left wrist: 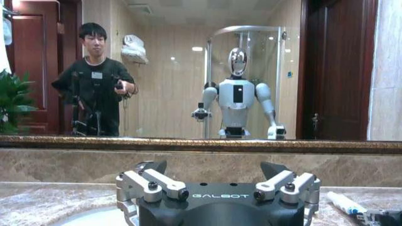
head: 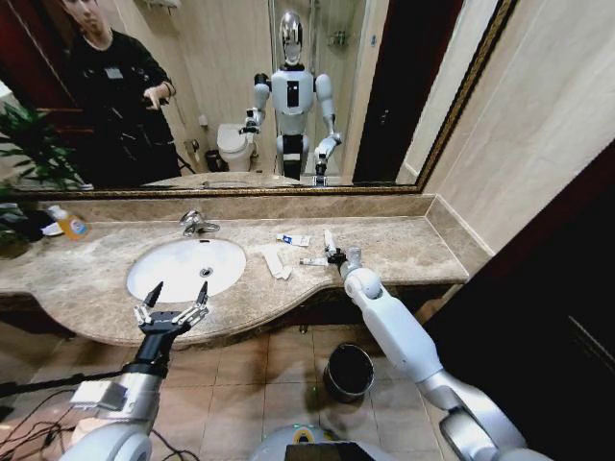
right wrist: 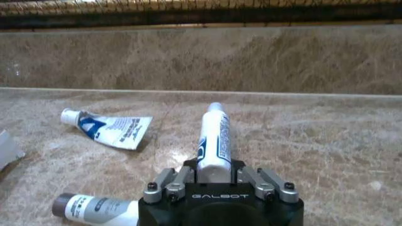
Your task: Pick up the trash from the sink and place it in the trash bin.
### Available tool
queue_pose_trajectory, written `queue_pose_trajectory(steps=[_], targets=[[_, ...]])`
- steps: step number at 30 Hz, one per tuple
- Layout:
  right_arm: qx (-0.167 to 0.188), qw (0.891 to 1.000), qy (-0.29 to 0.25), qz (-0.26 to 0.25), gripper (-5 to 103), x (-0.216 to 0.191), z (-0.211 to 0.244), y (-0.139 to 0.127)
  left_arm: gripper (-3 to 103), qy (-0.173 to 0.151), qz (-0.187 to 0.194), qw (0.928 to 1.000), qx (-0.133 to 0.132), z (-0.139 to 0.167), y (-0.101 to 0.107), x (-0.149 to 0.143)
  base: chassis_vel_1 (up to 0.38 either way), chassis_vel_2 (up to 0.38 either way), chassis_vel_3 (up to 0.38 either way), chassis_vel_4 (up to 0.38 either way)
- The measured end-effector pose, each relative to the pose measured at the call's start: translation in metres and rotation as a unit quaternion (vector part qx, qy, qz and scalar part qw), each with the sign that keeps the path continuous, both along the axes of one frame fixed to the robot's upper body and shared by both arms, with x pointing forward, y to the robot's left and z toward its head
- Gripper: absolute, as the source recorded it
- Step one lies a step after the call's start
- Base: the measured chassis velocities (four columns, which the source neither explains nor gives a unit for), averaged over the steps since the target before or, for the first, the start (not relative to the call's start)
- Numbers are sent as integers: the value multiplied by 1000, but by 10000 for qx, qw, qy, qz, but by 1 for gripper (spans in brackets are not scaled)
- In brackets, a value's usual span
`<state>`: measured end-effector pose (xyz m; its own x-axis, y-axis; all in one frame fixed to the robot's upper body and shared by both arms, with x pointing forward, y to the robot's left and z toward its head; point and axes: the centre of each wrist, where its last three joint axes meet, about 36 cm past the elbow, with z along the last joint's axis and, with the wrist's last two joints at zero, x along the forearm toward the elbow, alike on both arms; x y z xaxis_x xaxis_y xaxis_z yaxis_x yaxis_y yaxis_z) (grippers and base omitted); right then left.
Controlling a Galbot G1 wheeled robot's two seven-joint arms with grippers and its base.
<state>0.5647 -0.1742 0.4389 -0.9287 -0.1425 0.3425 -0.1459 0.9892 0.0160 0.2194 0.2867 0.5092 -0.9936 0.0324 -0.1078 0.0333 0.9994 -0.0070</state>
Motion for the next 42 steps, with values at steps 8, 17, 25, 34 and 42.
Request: queue_pose_trajectory(steps=[8,17,25,34,42], targets=[[-39,9998,-186,-25,28,-17,8,-5,100,0,0,10000,0,0,0,0,0,0,0,0],[-119,9989,-451,-78,28,-44,14,-28,100,1,0,10000,0,0,0,0,0,0,0,0],[28,9982,-556,223,28,-111,10,-52,100,0,0,10000,0,0,0,0,0,0,0,0],[193,9969,-623,445,28,-182,1,-44,100,0,0,10000,0,0,0,0,0,0,0,0],[387,9973,-592,215,28,-229,-24,-35,100,0,0,10000,0,0,0,0,0,0,0,0]])
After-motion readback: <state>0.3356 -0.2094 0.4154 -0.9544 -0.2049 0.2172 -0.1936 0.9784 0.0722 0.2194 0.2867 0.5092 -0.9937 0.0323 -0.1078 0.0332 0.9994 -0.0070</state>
